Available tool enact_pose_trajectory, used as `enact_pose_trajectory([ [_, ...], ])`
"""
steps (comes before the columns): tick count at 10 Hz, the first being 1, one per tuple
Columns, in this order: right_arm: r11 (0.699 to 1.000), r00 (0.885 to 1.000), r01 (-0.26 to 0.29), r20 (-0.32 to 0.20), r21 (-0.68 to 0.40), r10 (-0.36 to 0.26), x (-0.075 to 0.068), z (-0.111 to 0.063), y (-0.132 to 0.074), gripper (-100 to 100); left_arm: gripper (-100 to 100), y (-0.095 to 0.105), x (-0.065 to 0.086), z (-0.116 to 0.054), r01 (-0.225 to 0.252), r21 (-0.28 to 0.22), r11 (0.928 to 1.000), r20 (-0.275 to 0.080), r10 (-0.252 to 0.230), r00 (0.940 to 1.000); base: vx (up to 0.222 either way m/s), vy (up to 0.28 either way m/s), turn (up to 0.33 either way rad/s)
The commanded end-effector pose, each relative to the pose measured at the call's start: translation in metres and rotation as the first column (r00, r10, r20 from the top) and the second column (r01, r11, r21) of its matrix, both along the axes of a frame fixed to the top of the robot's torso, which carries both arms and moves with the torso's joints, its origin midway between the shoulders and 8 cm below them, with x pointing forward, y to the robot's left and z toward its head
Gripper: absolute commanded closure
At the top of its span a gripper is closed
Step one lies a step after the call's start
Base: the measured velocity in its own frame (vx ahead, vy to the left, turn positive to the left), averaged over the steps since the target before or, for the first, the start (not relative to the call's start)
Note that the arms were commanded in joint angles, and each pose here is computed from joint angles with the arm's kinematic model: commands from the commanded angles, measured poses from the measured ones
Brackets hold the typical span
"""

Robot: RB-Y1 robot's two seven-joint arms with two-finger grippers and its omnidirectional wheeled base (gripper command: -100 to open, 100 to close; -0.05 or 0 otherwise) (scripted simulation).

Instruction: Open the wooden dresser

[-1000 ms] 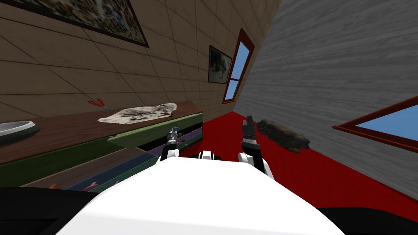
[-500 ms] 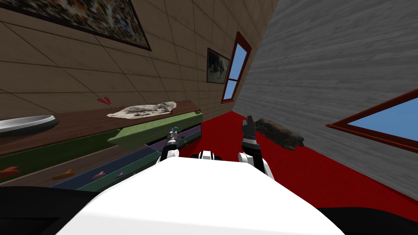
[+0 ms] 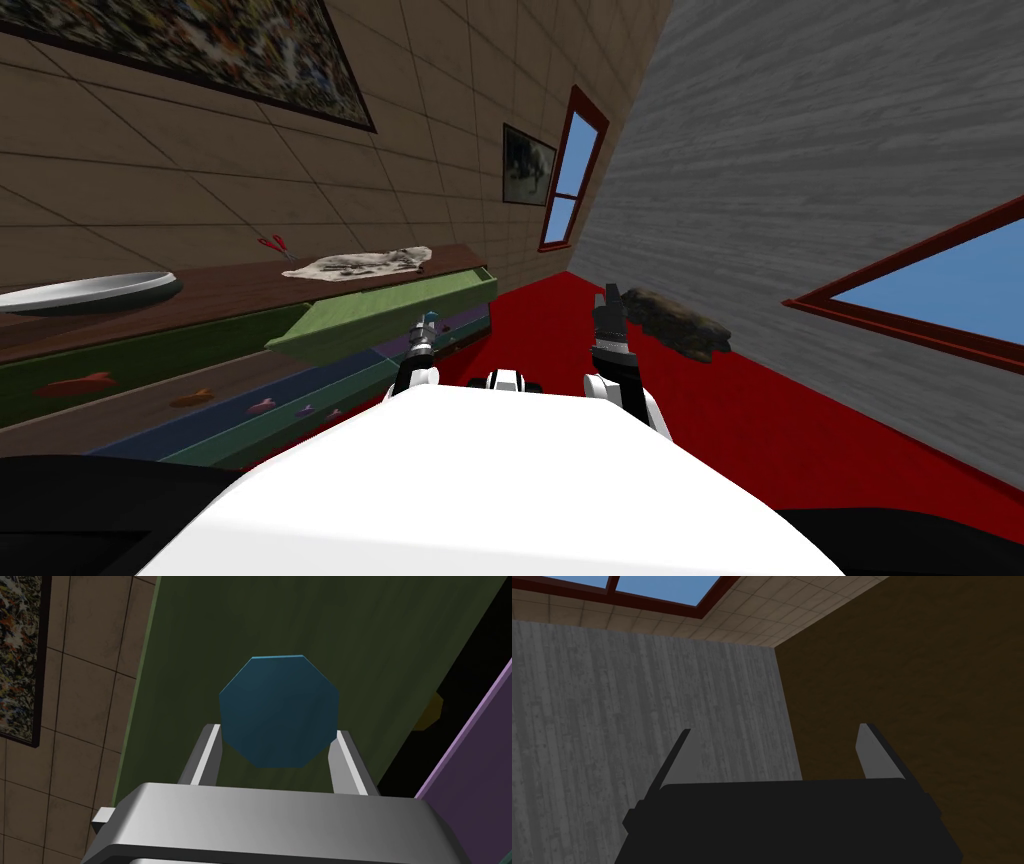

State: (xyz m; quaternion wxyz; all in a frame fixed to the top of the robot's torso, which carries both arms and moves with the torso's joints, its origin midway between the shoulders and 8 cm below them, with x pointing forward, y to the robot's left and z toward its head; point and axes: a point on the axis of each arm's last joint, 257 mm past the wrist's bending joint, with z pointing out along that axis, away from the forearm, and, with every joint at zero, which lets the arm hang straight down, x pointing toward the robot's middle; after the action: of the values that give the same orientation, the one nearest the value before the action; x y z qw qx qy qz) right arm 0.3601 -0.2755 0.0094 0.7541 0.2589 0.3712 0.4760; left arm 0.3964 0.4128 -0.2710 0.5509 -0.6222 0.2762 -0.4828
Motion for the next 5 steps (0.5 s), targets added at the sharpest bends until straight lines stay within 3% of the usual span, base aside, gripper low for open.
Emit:
enact_pose_trajectory([
  [1,1.0,1.0,0.0,0.0,0.0,0.0,0.0,0.0,0.0001,0,100,-0.0033,-0.002,-0.0015,0.005,-0.002,1.0,-0.003,-0.005,1.0,-0.155,-0.124,0.015],
  [5,1.0,1.0,0.0,0.0,0.0,0.0,0.0,0.0,0.0,0,100,-0.0043,-0.0048,-0.0012,0.006,-0.001,1.0,-0.003,-0.006,1.0,-0.12,-0.109,0.013],
])
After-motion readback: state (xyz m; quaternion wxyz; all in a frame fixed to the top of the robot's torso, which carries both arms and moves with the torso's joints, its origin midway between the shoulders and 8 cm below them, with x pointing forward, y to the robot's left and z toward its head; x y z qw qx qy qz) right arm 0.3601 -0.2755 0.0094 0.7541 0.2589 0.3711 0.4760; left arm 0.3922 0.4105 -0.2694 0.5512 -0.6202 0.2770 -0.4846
